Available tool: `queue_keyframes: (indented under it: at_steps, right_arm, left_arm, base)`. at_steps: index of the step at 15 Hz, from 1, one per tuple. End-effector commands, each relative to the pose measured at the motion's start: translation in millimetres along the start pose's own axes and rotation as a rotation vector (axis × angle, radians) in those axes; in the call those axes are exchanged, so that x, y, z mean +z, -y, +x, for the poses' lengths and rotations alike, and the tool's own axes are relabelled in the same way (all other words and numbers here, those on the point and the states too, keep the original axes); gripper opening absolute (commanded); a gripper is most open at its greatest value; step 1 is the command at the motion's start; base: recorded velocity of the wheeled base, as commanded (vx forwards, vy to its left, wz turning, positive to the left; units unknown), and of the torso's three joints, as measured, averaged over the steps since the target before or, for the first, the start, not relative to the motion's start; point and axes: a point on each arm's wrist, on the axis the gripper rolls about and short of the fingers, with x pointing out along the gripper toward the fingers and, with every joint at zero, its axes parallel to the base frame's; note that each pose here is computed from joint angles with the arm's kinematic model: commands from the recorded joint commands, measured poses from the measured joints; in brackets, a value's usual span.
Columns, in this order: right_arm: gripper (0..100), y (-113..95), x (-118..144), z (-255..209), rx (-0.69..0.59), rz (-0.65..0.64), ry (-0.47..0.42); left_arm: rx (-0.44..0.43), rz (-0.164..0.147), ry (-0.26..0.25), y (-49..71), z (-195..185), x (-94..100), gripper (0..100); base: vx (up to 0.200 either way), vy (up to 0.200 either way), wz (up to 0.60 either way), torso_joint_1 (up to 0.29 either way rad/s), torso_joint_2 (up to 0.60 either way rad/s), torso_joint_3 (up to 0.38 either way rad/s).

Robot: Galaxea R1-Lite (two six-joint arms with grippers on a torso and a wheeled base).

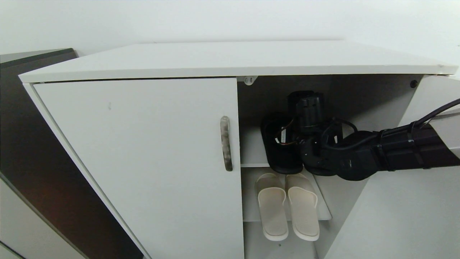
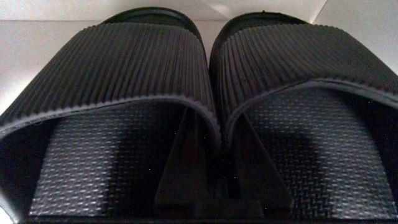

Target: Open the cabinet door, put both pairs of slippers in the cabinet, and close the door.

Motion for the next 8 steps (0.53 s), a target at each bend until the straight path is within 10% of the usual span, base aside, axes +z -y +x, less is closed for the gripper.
queue_keyframes:
  at_steps: [1, 2, 3, 8]
  right_arm:
    - [0, -0.9, -1.9, 1.1, 0.001, -0.003, -0.003]
    - [0, -0.9, -1.9, 1.1, 0.001, -0.003, -0.003]
    - [100, -0.9, -1.9, 1.1, 0.001, -0.003, -0.003]
    - [100, 3.8, -0.5, -11.5, 0.004, -0.009, -0.005]
  left_arm:
    - [0.0, 0.0, -0.001, 0.0, 0.1, 0.0, 0]
    - [0.0, 0.0, -0.001, 0.0, 0.1, 0.0, 0]
    - [0.0, 0.0, -0.001, 0.0, 0.1, 0.0, 0]
    - [0.0, 0.0, -0.001, 0.0, 0.1, 0.0, 0]
  base:
    - [0.0, 0.0, 0.0, 0.0, 0.0, 0.0]
    - [0.0, 0.0, 0.0, 0.0, 0.0, 0.0]
    - [0.0, 0.0, 0.0, 0.0, 0.0, 0.0]
    - [0.0, 0.0, 0.0, 0.0, 0.0, 0.0]
